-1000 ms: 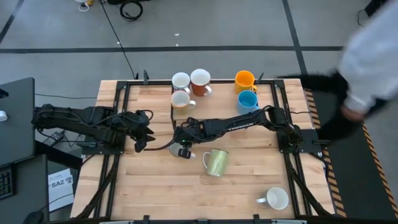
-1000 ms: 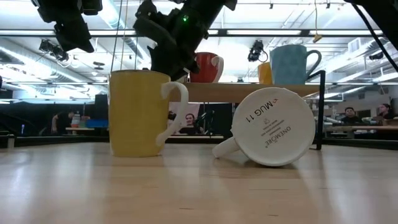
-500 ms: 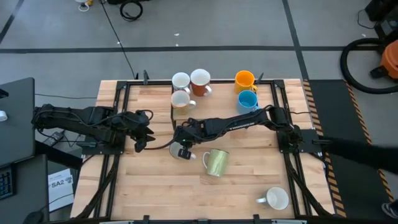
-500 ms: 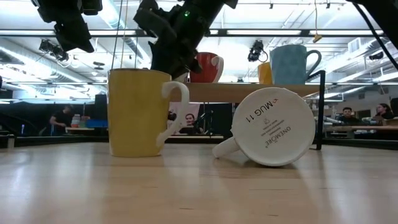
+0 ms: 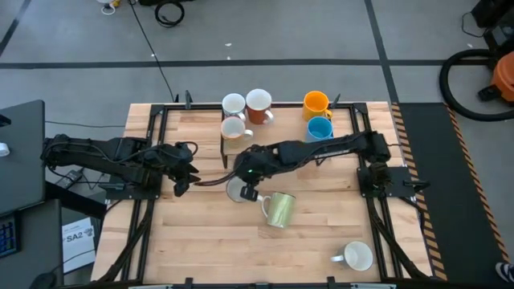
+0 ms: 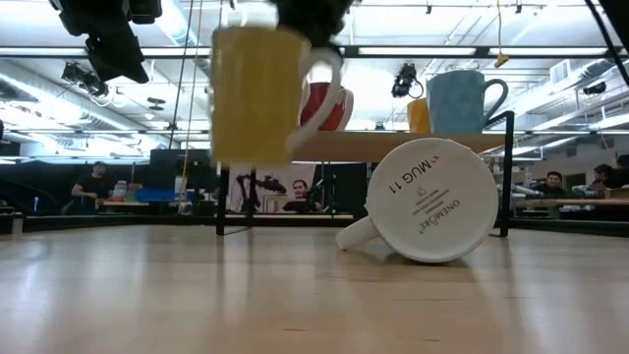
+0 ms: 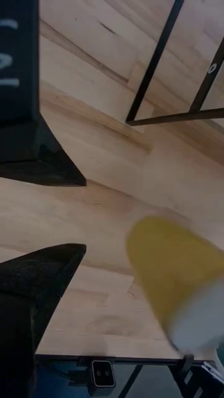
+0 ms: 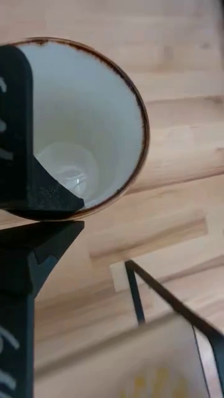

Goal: Place coffee mugs
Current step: Put the yellow mug on the shelf

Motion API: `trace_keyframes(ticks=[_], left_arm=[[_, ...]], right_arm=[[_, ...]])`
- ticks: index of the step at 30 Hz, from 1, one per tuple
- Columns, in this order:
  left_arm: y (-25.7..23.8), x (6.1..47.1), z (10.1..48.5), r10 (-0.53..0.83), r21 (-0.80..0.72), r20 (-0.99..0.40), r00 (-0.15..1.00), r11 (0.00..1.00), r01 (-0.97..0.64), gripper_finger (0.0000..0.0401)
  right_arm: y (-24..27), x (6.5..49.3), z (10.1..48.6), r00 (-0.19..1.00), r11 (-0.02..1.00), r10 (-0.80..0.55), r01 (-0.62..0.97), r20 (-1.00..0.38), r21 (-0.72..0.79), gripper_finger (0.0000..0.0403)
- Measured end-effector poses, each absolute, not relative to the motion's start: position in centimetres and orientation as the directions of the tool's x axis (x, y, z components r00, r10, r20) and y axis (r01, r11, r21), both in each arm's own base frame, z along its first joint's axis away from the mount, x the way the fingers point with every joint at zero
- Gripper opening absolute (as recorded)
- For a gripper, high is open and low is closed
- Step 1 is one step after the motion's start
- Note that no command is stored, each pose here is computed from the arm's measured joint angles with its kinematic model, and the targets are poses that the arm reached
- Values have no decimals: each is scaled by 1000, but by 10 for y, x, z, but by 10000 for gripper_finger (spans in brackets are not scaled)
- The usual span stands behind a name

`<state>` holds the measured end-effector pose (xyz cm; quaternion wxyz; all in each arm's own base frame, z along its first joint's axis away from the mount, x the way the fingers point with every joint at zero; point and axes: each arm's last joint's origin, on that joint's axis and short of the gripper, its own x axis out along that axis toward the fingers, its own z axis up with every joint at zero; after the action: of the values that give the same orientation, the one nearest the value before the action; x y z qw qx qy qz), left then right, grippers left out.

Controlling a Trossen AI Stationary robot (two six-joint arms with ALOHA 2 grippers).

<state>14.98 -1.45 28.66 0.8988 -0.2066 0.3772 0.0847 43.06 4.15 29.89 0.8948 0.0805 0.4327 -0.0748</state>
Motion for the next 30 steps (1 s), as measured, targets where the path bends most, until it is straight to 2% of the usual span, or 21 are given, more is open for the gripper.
trace_keyframes(ticks=[10,18,30], left_arm=[[-15,150,287,-4,-308,-713,702,900,-308,167],[-15,150,287,-4,-309,-711,703,900,-307,167],[-14,150,287,-3,-309,-711,703,900,-308,167]], right_arm=[[27,374,372,677,970,-72,220,-733,107,25],[2,325,414,706,955,-115,273,-699,118,25],[-42,274,442,690,913,-225,396,-688,99,26]])
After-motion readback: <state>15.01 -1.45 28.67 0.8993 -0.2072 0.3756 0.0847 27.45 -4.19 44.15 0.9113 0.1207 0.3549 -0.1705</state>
